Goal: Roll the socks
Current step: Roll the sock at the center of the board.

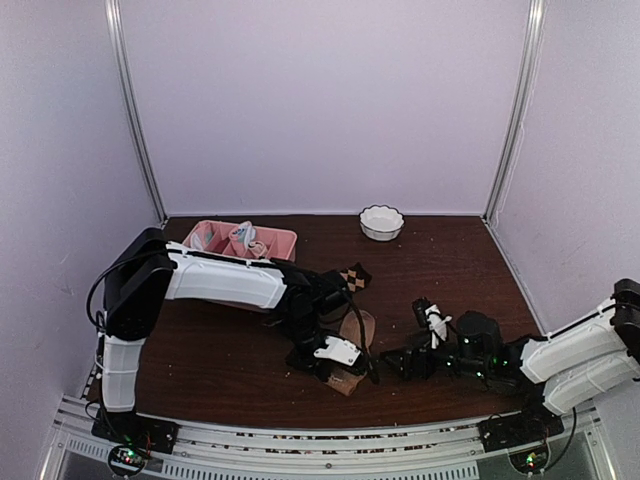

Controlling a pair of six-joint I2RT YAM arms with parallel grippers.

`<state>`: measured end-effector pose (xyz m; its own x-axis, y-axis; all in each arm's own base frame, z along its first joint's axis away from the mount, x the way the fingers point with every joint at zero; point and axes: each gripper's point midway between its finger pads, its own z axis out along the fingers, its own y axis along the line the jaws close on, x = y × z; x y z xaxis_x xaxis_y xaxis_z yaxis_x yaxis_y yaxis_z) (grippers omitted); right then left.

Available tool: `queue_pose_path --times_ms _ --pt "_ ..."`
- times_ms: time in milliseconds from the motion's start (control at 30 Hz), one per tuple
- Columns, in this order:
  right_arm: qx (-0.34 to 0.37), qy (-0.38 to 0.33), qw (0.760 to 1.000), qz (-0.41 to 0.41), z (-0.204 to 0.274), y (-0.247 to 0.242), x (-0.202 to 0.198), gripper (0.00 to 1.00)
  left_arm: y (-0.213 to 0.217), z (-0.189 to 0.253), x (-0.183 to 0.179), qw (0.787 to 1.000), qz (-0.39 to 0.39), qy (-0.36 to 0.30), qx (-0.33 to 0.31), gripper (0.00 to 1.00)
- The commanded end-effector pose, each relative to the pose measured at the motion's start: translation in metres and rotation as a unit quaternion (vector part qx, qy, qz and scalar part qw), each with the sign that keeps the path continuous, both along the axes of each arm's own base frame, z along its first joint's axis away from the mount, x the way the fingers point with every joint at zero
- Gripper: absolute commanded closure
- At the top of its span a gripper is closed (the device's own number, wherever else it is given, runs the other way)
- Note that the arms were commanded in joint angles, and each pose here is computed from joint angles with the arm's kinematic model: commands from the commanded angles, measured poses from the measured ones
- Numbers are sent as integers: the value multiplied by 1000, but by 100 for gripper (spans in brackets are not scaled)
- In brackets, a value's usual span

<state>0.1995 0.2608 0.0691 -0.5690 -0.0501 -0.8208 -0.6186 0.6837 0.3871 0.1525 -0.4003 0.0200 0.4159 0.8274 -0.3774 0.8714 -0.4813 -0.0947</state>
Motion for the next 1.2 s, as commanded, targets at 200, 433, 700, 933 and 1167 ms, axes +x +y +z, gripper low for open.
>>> queue_pose_path --times_ms 200,433,700,933,1167 --pt "45 -67 984 -158 31 -51 24 4 32 -11 -20 984 64 121 112 100" --pt "-81 -140 986 -25 3 -3 -32 5 22 -10 -11 967 101 196 127 100" --pt "-196 -284 932 108 -4 55 -86 18 19 -10 -6 949 109 253 152 100" --pt "-247 -357 882 184 -7 108 -93 27 16 -12 -5 946 110 260 157 100" --pt "-270 -348 868 230 -28 123 -86 42 18 -12 -7 944 106 267 161 100"
